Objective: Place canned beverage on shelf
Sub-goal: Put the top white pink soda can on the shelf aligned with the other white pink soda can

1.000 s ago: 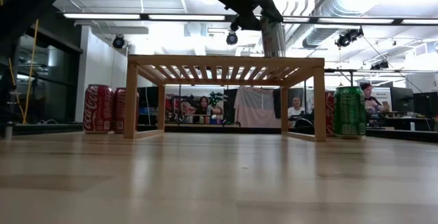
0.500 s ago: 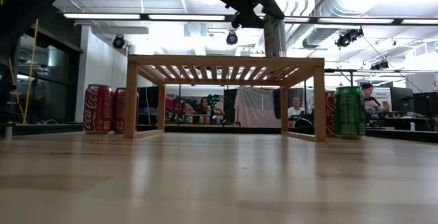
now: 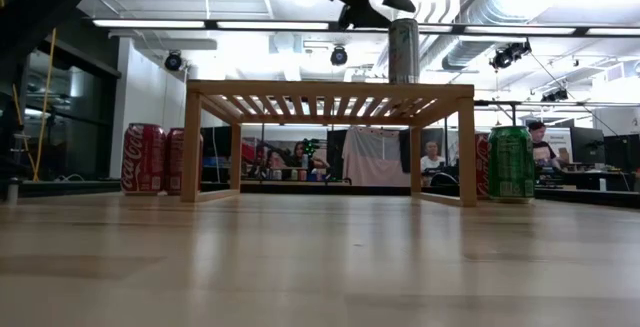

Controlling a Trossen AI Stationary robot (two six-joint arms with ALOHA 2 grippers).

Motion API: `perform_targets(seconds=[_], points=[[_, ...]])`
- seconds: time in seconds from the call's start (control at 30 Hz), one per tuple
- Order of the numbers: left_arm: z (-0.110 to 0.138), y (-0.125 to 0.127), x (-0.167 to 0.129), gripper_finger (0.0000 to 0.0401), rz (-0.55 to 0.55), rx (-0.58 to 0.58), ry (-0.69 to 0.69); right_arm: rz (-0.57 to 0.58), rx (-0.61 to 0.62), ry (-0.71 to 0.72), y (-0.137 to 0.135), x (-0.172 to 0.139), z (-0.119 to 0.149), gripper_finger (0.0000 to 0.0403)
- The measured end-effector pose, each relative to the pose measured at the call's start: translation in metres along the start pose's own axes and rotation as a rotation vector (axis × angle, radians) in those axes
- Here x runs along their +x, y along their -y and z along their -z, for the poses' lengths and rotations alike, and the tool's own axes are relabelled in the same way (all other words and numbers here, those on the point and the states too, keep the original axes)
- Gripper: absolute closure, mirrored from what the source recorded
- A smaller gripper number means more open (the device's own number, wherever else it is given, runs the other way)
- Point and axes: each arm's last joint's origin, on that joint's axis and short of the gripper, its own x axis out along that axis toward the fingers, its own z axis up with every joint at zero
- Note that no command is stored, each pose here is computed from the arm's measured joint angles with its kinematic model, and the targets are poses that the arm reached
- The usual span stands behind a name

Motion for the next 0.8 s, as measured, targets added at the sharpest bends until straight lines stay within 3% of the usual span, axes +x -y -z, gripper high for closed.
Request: perform_targets(seconds=[0.27,0.5,0.8], points=[[-0.019,-0.007,-0.015,0.0068,-0.014,0.081,0.001,0.000,0.004,0.000,0.000,0.000,0.000,0.0073],[-0.049,-0.029,-0.062,0.0068,-0.053,0.046,0.002,-0.003,0.010,-0.018,0.000,0.000,0.002,0.0073],[-0.071,-0.050,-0.112,0.0068,0.153,-0.089,0.028,-0.002,0.007,-0.022,0.000,0.000,0.002,0.0073]])
